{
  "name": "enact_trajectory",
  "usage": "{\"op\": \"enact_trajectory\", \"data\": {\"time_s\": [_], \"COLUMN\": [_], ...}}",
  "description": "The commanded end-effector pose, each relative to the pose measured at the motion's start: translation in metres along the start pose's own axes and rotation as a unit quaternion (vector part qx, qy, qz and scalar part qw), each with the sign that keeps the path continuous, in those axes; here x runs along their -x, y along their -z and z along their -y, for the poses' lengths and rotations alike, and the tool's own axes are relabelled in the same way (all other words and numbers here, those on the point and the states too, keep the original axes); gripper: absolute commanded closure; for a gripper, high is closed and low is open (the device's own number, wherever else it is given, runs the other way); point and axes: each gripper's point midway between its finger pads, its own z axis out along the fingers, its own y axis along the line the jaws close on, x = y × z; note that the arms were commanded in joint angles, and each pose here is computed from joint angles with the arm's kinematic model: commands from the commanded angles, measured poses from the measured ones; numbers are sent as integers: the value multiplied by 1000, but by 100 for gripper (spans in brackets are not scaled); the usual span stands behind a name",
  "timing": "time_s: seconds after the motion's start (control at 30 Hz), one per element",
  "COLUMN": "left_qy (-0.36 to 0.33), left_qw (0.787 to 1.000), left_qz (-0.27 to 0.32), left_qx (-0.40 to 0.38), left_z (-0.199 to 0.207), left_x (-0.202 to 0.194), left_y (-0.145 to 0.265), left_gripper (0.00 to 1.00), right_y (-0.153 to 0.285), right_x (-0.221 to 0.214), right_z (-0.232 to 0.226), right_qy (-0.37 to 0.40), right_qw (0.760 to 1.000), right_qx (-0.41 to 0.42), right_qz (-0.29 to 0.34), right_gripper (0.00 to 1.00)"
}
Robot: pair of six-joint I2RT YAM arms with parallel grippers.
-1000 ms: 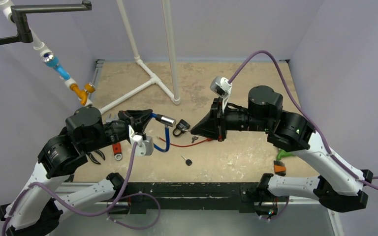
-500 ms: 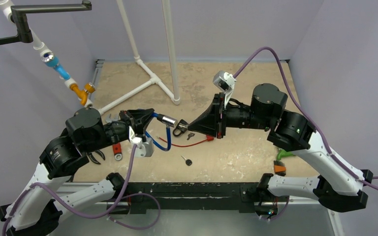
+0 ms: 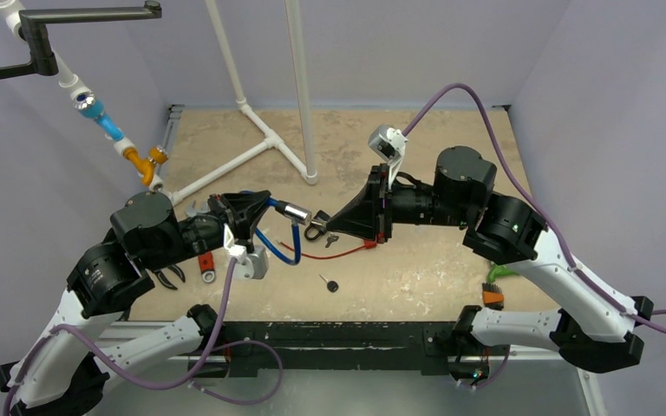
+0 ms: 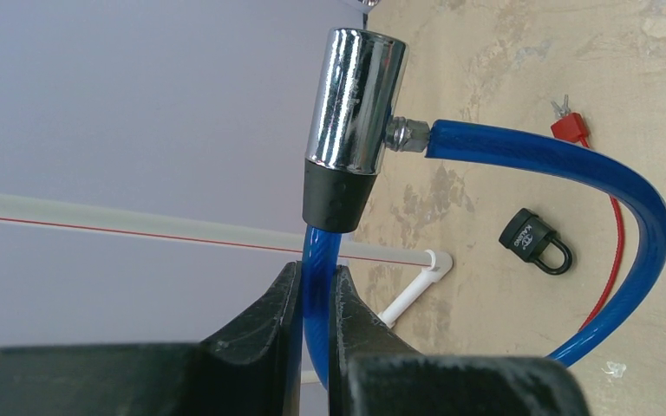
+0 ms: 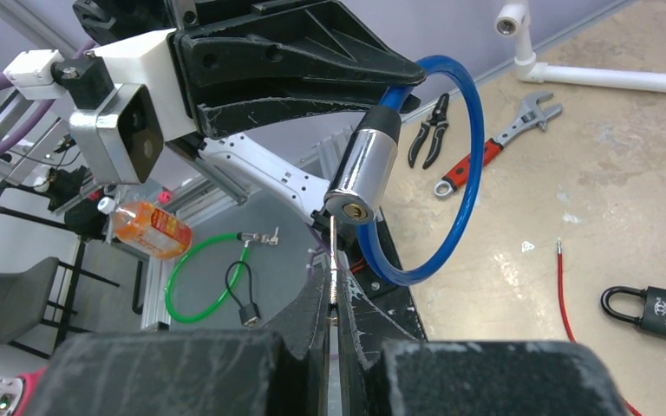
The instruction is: Unlock with the key
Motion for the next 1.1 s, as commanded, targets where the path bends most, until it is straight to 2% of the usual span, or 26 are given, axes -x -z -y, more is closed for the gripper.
{"op": "enact_trajectory", "data": {"time_s": [0.0,1.07], "left_qy": [-20,-33], "left_qw": [998,997], "left_qz": [36,49], "left_qx": [43,39], "left_z": [-24,-21], "left_x": [19,24], "left_y": [7,13], "left_gripper": [100,100], "right_y": [-2,-11], "right_x": [9,1], "right_z": [-6,11], "right_qy": [5,-12], "right_qw": [1000,1000], "right_qx": [20,10], "right_qz": [14,5], "right_gripper": [100,100]}}
